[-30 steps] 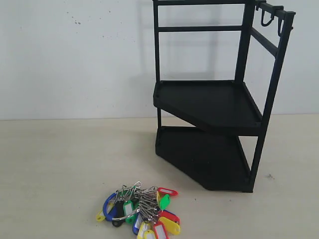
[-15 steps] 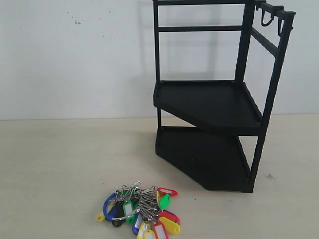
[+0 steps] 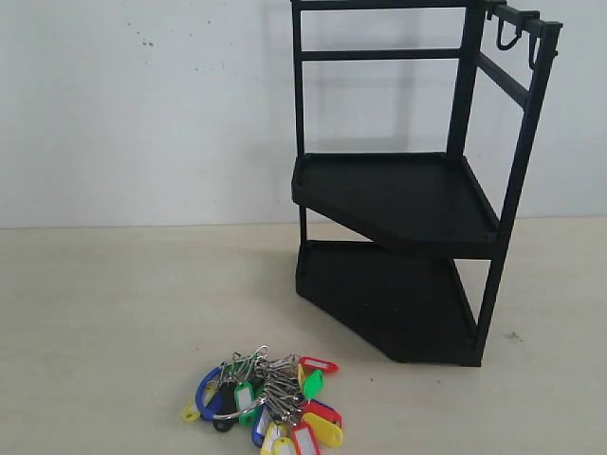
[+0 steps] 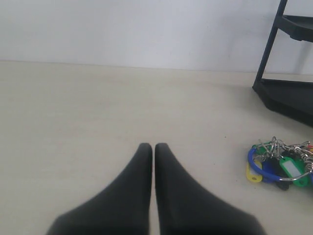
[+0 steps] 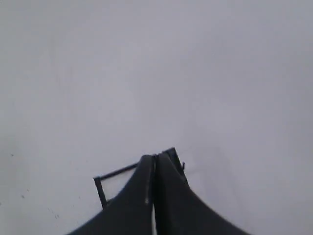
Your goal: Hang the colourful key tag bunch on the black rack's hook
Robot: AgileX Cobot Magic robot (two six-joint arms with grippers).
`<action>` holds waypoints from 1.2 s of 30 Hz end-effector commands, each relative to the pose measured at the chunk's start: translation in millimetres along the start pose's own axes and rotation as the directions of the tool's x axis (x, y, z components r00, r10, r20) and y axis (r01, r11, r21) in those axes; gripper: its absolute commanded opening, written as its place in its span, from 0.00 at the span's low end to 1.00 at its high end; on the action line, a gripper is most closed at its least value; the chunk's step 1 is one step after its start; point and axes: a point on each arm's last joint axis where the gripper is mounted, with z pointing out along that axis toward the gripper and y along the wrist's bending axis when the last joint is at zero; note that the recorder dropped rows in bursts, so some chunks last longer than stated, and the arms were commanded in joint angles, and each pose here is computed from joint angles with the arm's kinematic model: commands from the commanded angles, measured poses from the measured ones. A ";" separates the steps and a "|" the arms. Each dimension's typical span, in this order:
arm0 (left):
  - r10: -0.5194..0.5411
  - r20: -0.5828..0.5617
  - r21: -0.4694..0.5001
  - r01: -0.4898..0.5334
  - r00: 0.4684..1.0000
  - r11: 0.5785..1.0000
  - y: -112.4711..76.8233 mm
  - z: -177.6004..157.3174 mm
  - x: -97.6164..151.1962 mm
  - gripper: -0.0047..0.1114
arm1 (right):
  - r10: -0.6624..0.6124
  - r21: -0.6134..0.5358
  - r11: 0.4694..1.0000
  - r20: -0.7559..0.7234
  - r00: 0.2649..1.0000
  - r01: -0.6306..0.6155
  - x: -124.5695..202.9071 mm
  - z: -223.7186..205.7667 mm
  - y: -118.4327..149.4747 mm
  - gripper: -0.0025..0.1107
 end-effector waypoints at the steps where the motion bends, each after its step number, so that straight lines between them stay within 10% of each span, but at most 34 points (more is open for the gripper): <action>1: 0.008 -0.001 -0.004 -0.008 1.000 1.000 0.3 0.1 0.9 0.08 | -0.090 -0.066 0.994 -0.057 0.994 0.086 -39.3 12.5 22.4 0.02; 14: 0.008 -0.001 -0.004 -0.008 1.000 1.000 0.3 0.1 0.9 0.08 | -0.215 -0.206 0.975 -0.779 0.590 0.083 -48.0 57.4 57.6 0.02; 23: 0.008 -0.001 -0.004 -0.008 1.000 1.000 0.3 0.1 0.9 0.08 | -0.251 -0.237 0.966 -0.758 0.603 0.104 -47.0 63.0 58.1 0.02; 36: 0.008 -0.001 -0.004 -0.008 1.000 1.000 0.3 0.1 0.9 0.08 | -0.583 -0.650 0.756 -0.721 0.374 -0.075 26.5 113.9 69.3 0.02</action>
